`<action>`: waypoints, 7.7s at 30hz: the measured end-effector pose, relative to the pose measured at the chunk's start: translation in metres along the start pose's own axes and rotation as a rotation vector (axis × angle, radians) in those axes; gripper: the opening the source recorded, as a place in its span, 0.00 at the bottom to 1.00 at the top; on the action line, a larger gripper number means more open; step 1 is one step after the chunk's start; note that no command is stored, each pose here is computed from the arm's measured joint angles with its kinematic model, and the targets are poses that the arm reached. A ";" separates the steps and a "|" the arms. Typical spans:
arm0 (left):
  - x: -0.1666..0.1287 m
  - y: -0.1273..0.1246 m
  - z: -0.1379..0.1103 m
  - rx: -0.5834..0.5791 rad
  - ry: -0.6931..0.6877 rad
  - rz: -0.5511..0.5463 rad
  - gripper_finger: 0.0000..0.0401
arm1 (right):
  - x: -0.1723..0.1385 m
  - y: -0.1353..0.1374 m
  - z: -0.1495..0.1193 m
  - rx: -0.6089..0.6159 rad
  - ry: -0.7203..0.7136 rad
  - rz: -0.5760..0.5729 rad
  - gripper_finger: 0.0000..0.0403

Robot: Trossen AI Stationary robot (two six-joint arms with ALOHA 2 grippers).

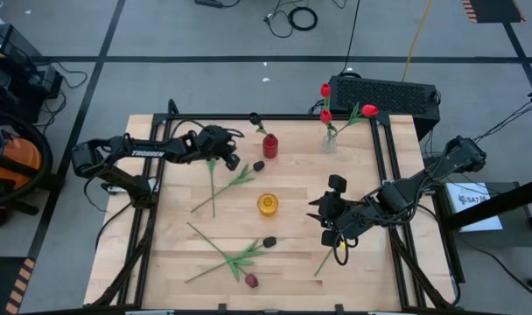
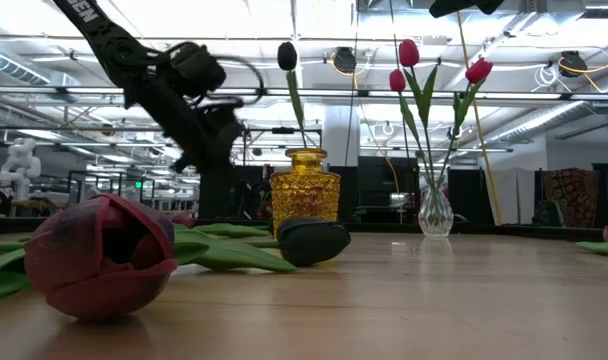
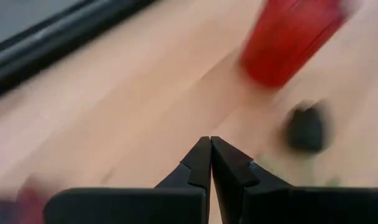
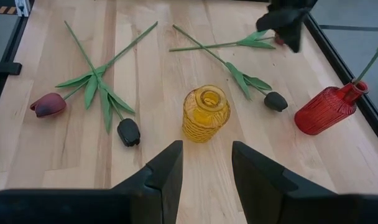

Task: Sort flowers into vase by color
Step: Put the top black flower into the red vase

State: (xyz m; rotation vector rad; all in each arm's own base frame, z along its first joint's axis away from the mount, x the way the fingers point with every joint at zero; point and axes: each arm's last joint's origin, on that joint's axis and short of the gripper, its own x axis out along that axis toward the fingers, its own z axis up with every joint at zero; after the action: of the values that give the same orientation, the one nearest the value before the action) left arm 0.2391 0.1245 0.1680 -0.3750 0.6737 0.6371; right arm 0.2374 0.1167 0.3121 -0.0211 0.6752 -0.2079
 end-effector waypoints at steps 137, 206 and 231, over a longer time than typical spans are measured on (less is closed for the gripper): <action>-0.178 -0.132 -0.030 0.396 -0.929 -0.822 0.02 | 0.034 -0.013 0.024 0.148 -0.491 -0.029 0.32; -0.109 -0.235 0.007 0.524 -0.817 -0.673 0.02 | 0.031 0.017 0.032 0.002 -0.649 0.167 0.60; -0.111 -0.235 0.008 0.531 -0.835 -0.701 0.06 | 0.032 0.016 0.031 -0.023 -0.641 0.145 0.02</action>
State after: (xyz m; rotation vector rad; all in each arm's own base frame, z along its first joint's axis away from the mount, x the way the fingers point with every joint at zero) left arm 0.3291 -0.0944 0.2764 0.1697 -0.1242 -0.0966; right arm 0.2842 0.1240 0.3153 -0.0581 0.0389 -0.0452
